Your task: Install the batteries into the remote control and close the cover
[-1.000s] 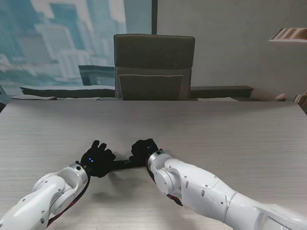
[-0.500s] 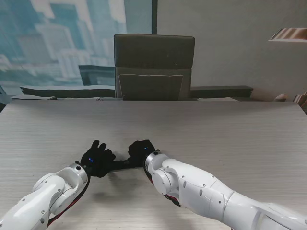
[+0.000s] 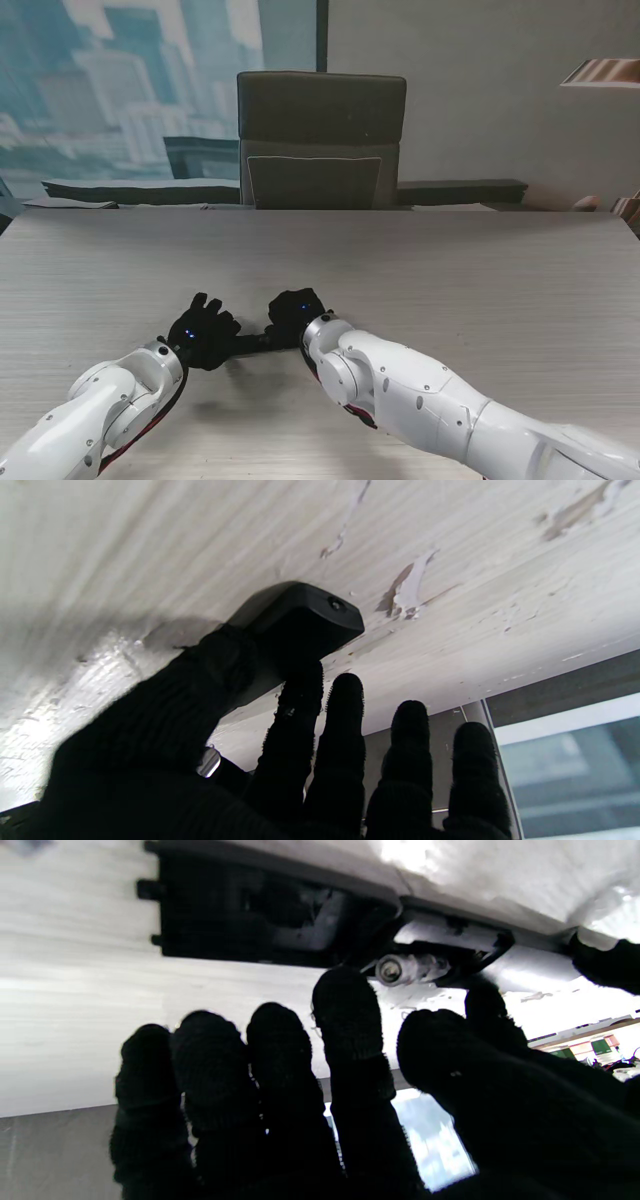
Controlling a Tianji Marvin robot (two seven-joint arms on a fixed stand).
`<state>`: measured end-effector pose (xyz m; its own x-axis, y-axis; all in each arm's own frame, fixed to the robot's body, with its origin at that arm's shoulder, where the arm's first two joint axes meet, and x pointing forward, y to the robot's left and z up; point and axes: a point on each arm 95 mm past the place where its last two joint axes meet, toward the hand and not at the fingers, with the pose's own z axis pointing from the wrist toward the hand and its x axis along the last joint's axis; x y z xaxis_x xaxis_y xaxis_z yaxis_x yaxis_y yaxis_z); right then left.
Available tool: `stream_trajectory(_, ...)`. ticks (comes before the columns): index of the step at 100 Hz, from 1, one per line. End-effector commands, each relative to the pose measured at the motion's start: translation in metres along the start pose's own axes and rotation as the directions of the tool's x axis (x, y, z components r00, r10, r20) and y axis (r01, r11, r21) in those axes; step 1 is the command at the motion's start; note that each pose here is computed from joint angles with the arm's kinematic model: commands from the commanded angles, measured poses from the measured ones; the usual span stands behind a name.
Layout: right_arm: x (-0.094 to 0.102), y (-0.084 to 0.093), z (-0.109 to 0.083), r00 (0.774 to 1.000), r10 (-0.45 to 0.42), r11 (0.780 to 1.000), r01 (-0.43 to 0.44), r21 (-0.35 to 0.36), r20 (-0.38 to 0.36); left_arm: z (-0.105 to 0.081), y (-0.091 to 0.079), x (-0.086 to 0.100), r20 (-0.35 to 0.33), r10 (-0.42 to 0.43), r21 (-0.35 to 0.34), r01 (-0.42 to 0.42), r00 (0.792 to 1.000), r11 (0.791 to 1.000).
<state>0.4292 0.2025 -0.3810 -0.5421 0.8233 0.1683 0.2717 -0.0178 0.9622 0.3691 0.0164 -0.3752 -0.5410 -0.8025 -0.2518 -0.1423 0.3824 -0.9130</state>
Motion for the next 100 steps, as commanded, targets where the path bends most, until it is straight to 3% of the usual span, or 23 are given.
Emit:
stream_trajectory(1,0.001,-0.001,-0.003,1.000,0.003,1.000,-0.003,0.005,0.001,-0.007,0.028,0.010,-0.015,-0.014,-0.096,0.013,1.000,0.995)
stream_trajectory(55,0.009,-0.003,-0.013,0.997,0.042,0.996,-0.046,0.080,0.057,-0.007,0.028,0.009,-0.013,-0.015,-0.095,0.014,1.000,0.995)
stream_trajectory(100,0.015,-0.006,-0.014,0.996,0.066,0.992,-0.072,0.108,0.063,-0.007,0.028,0.009,-0.014,-0.016,-0.098,0.014,1.000,0.995)
